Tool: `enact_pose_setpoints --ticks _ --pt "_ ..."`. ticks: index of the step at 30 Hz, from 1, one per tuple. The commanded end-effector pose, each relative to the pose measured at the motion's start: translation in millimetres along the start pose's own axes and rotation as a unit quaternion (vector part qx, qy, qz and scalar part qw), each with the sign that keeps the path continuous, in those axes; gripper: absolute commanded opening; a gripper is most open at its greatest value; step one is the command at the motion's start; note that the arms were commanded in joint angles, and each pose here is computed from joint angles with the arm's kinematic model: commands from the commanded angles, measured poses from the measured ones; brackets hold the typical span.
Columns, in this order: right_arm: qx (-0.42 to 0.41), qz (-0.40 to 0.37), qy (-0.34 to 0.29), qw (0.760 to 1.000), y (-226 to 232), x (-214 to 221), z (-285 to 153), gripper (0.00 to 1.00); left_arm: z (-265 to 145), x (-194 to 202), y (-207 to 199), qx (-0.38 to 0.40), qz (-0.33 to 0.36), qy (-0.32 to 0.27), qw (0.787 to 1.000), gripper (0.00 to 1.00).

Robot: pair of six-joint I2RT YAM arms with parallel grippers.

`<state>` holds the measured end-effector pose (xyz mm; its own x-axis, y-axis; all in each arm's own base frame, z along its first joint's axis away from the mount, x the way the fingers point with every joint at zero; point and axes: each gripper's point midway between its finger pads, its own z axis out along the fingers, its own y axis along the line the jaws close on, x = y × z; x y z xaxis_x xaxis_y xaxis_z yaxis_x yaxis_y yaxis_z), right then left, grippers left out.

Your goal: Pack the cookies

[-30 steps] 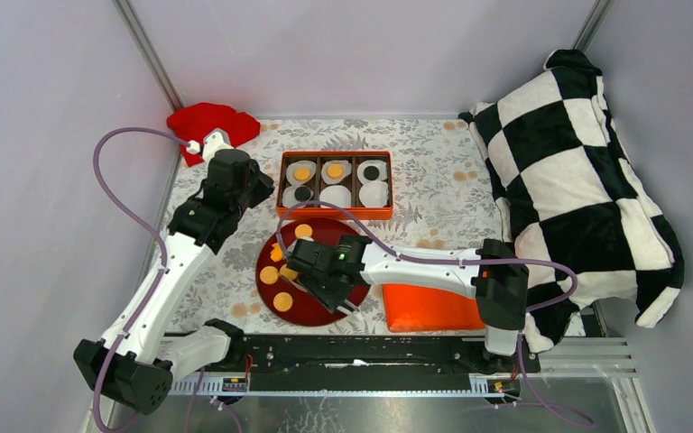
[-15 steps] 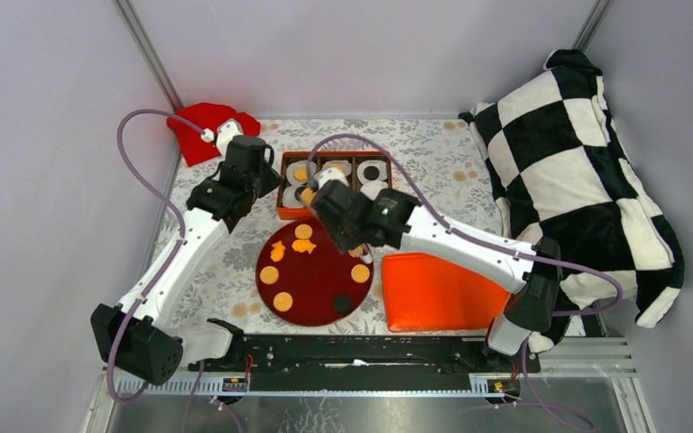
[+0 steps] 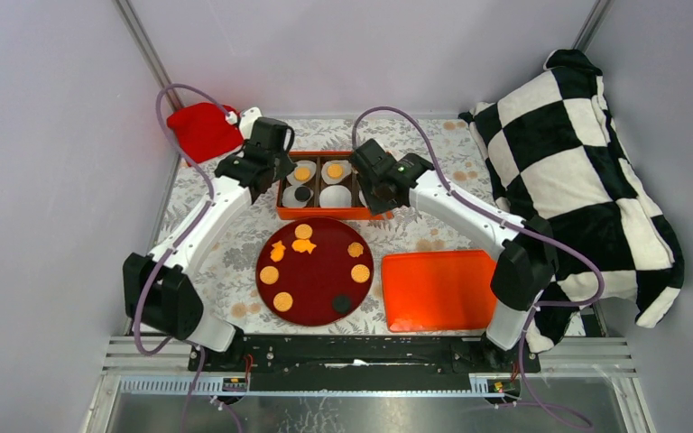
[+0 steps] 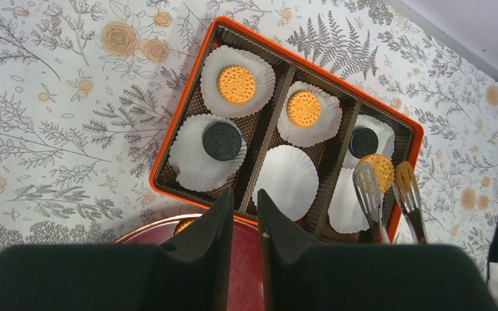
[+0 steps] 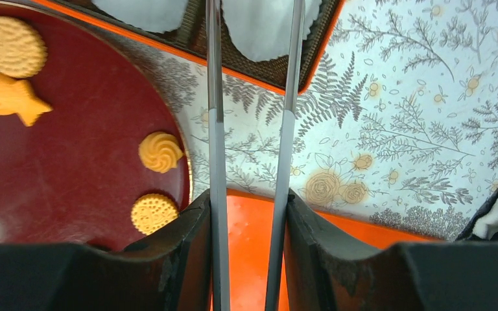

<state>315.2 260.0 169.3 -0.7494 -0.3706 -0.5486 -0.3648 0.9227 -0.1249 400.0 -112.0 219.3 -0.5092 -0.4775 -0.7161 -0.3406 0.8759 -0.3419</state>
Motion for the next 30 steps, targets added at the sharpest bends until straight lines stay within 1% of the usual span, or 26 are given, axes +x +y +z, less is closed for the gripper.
enact_pose_setpoints --ticks 1,7,10,14,15,16,17,21,24,25,27,30 --pt "-0.020 -0.001 0.015 1.000 1 5 17 0.12 14 -21 -14 0.008 0.008 -0.027 1.000 0.24" --pt "-0.025 -0.007 0.062 0.998 4 34 33 0.12 36 -10 -13 0.002 0.008 0.000 1.000 0.23" --pt "-0.016 -0.009 0.077 0.997 0 44 38 0.13 40 -5 -10 0.000 0.009 0.006 1.000 0.23" --pt "-0.002 -0.007 0.073 0.997 -6 44 37 0.25 38 -4 -12 0.005 0.009 0.008 1.000 0.23" --pt "0.001 -0.005 0.067 0.998 -7 41 36 0.34 36 -4 -14 0.013 0.009 0.010 1.000 0.23" --pt "0.004 -0.003 0.060 0.998 -8 39 35 0.40 34 -5 -16 0.020 0.008 0.011 1.000 0.23" --pt "0.005 0.001 0.051 0.999 -9 36 34 0.44 30 -5 -20 0.028 0.007 0.013 0.999 0.23" --pt "-0.007 0.014 0.019 1.000 -8 26 25 0.45 11 -7 -28 0.062 -0.003 0.017 0.998 0.24" --pt "-0.014 0.020 -0.003 1.000 -8 16 19 0.46 -2 -16 -28 0.070 -0.008 -0.001 0.997 0.25" --pt "-0.014 0.022 -0.009 1.000 -7 11 17 0.51 -6 -21 -29 0.074 -0.006 -0.009 0.997 0.26" --pt "-0.004 0.022 -0.015 1.000 -9 3 17 0.58 -9 -31 -33 0.081 0.004 -0.020 0.996 0.27" --pt "0.024 0.025 -0.012 0.999 -14 -12 18 0.58 -10 -49 -43 0.091 0.020 -0.036 0.995 0.27"
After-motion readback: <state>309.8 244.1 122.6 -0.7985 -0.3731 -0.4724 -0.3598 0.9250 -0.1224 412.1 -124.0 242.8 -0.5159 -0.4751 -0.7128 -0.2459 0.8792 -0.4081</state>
